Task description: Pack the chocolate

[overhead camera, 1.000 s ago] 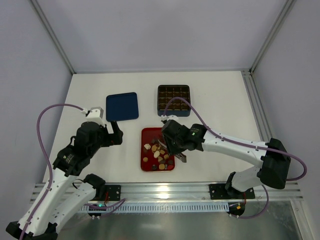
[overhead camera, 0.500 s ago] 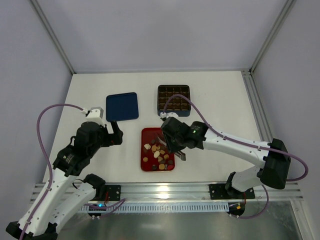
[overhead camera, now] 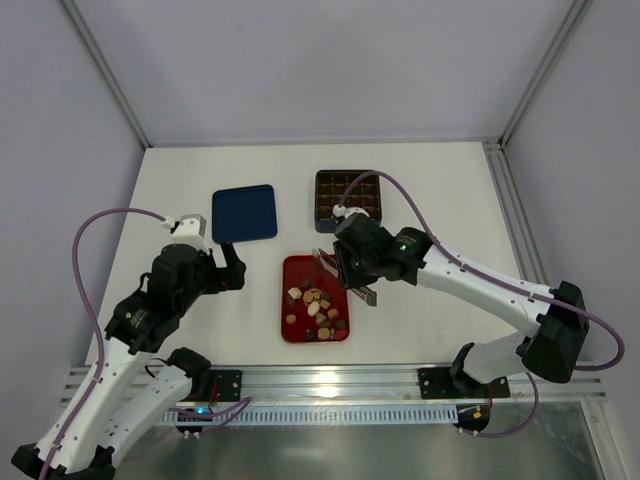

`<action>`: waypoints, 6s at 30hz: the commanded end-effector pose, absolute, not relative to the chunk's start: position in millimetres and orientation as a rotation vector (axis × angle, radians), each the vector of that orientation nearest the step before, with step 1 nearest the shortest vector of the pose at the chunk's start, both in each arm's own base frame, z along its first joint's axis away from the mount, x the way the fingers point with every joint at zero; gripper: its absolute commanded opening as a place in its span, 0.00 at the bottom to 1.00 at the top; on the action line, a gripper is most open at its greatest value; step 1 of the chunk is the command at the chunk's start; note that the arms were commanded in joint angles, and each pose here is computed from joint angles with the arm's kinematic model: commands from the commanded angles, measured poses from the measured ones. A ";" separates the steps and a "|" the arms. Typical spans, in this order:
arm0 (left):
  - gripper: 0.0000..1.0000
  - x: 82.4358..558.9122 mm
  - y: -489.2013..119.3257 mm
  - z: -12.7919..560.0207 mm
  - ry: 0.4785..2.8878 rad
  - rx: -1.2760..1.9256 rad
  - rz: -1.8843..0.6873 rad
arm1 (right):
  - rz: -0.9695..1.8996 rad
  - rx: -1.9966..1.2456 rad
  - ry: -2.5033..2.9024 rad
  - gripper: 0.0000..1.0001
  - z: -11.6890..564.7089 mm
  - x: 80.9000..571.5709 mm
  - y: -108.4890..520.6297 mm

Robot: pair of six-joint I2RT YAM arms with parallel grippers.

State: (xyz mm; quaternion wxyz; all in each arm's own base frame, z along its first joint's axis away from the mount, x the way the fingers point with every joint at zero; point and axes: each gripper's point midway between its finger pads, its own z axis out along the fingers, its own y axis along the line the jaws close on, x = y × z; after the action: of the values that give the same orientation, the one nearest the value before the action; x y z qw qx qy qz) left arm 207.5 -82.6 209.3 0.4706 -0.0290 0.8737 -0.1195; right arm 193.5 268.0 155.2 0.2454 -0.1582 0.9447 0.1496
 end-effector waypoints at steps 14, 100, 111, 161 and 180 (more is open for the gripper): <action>1.00 210.6 -82.5 215.3 2.109 -0.086 -0.299 | 0.543 -0.161 2.366 0.29 248.5 329.6 261.0; 1.00 212.3 -84.1 210.9 2.130 -0.084 -0.294 | 0.582 -0.469 2.507 0.45 190.5 197.8 280.4; 1.00 212.7 -82.8 209.4 2.135 -0.088 -0.283 | 0.556 -0.617 2.514 0.45 171.1 159.1 310.7; 1.00 211.8 -82.3 211.6 2.125 -0.088 -0.287 | 0.403 -0.704 2.560 0.40 142.2 158.5 321.1; 1.00 211.4 -82.4 212.2 2.122 -0.087 -0.290 | 0.361 -0.736 2.589 0.35 129.7 157.6 318.8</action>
State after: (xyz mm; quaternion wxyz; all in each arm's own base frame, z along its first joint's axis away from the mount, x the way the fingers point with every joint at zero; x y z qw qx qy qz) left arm 208.8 -83.2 206.2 0.4648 -0.0283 0.8773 -0.1163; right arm 152.8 315.7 121.4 0.1976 -0.2620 0.9357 0.1295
